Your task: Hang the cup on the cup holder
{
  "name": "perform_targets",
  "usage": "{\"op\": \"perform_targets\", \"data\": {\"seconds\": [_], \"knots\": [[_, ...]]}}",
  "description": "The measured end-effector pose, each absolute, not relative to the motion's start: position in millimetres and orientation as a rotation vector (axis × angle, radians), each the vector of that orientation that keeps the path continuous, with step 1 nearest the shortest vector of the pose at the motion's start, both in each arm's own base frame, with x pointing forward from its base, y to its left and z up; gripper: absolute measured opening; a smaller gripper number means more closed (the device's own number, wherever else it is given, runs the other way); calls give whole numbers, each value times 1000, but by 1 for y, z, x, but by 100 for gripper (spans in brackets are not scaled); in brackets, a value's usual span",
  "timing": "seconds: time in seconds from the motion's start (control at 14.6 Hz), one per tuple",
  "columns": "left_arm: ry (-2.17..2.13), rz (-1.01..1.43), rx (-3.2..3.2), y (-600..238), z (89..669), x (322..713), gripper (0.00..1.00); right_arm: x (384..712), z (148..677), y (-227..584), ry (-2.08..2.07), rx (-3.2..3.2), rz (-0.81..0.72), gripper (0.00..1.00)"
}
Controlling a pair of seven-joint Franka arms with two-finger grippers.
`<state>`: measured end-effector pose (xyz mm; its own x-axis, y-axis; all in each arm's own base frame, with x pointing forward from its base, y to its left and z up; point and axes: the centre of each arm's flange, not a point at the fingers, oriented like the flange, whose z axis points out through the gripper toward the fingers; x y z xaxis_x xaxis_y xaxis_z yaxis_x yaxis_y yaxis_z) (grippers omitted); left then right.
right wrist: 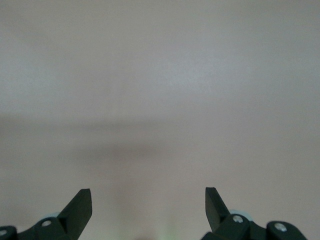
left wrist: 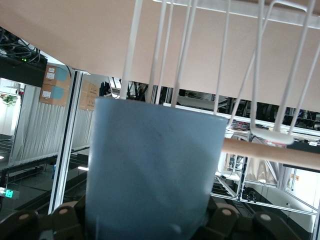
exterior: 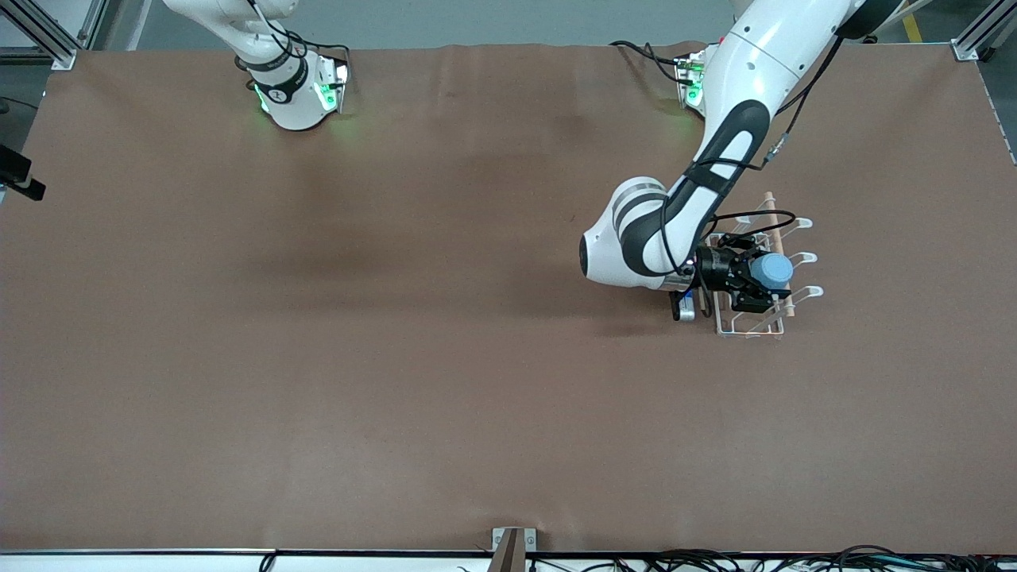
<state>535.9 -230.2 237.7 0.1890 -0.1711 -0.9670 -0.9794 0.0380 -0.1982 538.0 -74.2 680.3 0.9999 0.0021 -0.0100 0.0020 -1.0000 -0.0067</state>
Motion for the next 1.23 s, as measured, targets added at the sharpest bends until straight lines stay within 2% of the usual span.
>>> {"op": "perform_targets", "data": {"seconds": [0.27,0.34,0.48,0.68,0.82,1.23], "knots": [[1221,920,-1380,-229,223,538,76,531,679,-74,0,-3133,9,100],[1222,920,-1381,-228,221,538,81,531,678,-74,4,-3133,7,100],[1215,914,-1388,-227,224,541,99,532,678,-75,8,-3134,-5,100],[1175,876,-1434,-224,247,554,100,533,679,-75,10,-3135,-18,100],[1133,833,-1519,-224,282,563,100,533,679,-76,12,-3135,-18,100],[934,589,-2058,-200,460,595,100,534,675,-78,63,-3134,-15,100]]}}
